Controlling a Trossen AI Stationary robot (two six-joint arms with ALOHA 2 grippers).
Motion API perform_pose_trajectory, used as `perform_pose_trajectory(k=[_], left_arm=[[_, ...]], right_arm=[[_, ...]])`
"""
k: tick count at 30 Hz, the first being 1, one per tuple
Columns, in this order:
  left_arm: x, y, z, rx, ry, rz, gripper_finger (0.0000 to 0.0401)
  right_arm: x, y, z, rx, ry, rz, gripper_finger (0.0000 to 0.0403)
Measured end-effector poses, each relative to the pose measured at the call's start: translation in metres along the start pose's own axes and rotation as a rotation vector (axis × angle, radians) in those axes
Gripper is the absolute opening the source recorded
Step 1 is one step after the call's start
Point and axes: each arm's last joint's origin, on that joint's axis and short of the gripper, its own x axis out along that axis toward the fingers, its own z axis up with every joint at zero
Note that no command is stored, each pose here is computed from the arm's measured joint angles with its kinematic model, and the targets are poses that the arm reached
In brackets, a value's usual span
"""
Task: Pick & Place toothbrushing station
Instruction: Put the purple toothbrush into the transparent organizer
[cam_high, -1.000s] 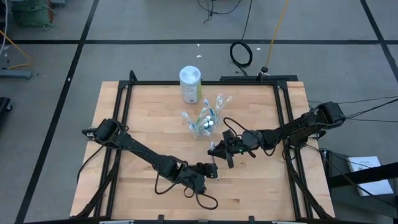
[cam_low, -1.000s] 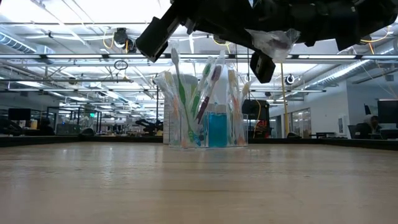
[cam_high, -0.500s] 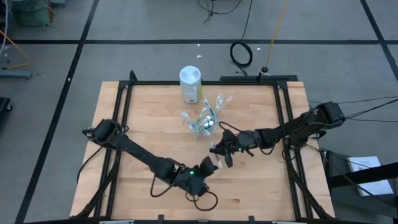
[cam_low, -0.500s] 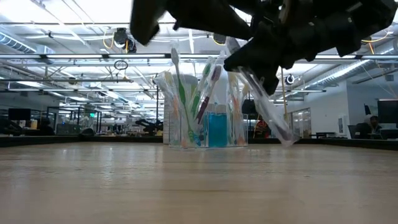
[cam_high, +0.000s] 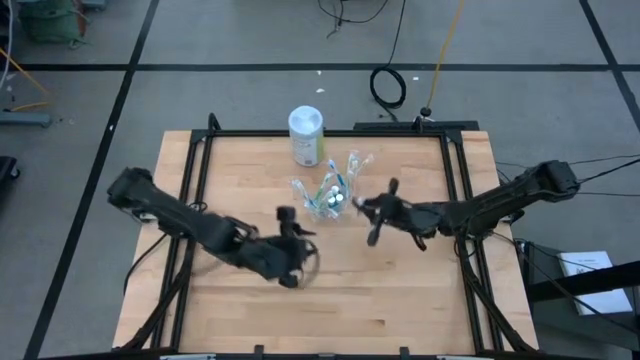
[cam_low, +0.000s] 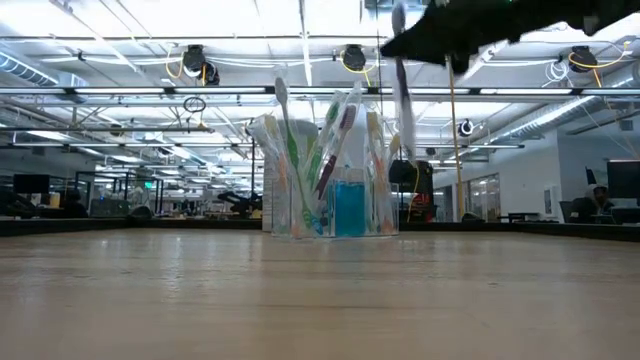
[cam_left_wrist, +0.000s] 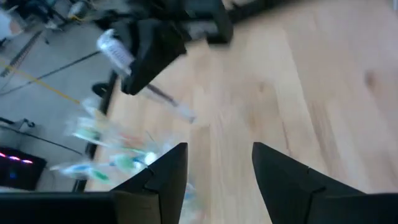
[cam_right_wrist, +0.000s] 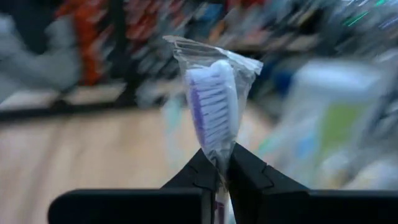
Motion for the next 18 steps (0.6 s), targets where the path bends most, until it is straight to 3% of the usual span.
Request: perform_pose_trajectory(k=[6,11,18], left_arm=[[-0.052,0.043,0.011,-0.156,-0.149,0.020,0.0186],[-0.080,0.067,0.008,-0.251,-0.199,0.026,0.0186],[-0.091,0.074,0.003,-0.290,-0.193,0.023,0.0186]], right_arm=[[0.013,-0.007,0.016,-0.095,-0.214,-0.158,0.0014],[0.038,-0.018,-0.002,-0.136,-0.202,-0.216,0.0014],[0.066,-0.037,-0.030,-0.159,-0.144,-0.311,0.0015]])
